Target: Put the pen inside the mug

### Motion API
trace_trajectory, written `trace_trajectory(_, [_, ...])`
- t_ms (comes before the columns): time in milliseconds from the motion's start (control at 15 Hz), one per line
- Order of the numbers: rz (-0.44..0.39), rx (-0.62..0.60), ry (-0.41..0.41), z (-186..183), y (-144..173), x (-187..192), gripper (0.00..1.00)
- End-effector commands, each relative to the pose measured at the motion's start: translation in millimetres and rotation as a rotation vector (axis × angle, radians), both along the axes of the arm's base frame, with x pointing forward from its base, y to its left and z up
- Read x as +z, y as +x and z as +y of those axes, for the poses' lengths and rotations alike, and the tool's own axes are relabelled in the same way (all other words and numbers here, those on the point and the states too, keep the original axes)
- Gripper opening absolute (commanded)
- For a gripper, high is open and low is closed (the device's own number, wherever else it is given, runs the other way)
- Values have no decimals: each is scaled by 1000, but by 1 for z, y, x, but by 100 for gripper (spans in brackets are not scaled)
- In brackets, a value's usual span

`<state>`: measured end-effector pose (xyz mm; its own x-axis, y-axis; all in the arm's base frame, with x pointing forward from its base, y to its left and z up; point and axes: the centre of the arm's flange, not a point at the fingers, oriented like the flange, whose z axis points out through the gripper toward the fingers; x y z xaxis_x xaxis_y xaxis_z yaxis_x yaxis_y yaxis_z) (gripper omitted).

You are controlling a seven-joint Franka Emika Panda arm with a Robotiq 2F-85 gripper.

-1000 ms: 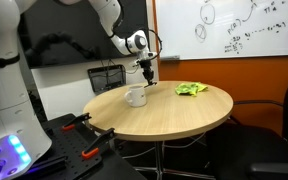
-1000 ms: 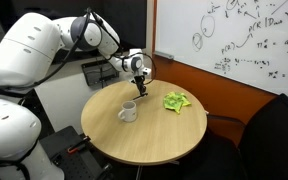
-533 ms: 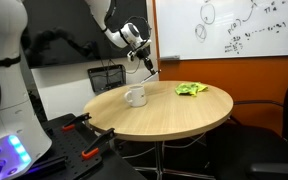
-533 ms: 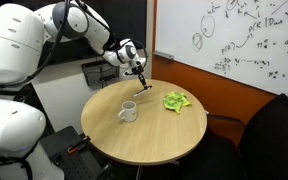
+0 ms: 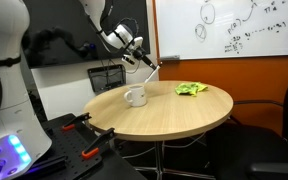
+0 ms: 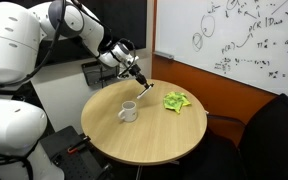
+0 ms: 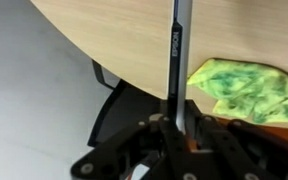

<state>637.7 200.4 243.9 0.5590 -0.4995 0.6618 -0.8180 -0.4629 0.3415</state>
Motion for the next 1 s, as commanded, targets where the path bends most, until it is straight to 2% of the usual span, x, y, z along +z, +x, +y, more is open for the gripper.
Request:
trace_trajectory(0, [-70,-144,-134,6,-24,13,5])
trace_trajectory(467, [-170,-452,-407,22,-64,22,5])
trace_trajectory(600, [-188,-491,-459,25,-73,16,5])
trace_trajectory(800, [-190,-478,-432,25,-70,-6,5])
trace_trajectory(933, [-225,-473,-423,23,-61,-16,5])
